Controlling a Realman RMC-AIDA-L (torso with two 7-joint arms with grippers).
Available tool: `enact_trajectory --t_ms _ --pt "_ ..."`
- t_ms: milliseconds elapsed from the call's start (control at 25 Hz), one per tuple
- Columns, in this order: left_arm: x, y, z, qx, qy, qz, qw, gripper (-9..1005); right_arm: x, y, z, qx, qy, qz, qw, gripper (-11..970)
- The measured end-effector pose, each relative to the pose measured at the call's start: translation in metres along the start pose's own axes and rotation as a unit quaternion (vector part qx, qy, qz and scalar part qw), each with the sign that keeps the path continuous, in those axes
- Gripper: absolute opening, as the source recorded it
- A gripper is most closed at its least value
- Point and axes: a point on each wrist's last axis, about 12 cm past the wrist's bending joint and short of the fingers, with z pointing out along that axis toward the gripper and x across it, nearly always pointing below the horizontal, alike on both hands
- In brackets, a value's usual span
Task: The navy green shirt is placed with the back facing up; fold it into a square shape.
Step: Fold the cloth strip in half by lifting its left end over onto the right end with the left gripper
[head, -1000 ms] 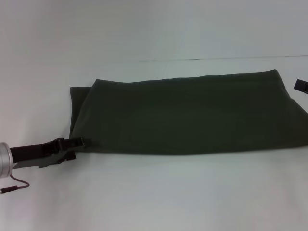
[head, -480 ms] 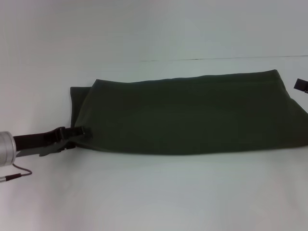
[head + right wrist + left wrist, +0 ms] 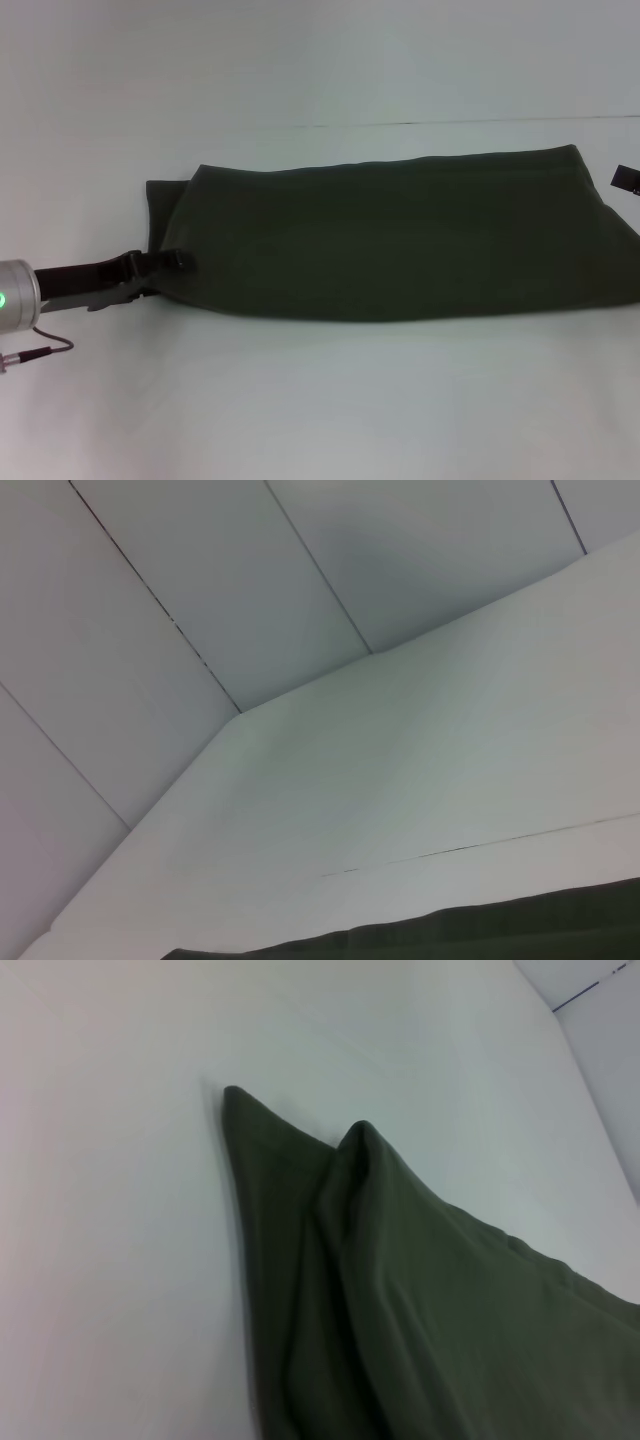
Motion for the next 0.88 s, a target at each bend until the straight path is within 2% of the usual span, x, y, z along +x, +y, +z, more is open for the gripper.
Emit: enact_trajectory --t_ms 600,800,880 --pt "-0.0013 -0.0031 0.0015 0.003 0.0 0.019 1.0 677 -0.0015 0.0002 0.0015 0.0 -0.001 -0.003 1.0 900" --pt "-0.0008 -0.0032 0.0013 0.004 0.003 0.024 1.0 475 -0.0021 0.0005 0.0021 0.0 -0.001 -0.004 1.0 900" --pt "-0.0006 -0.0035 0.0017 0.004 0.004 0.025 1.0 432 -0.0022 0.0005 0.0022 0.0 -0.001 -0.004 1.0 900"
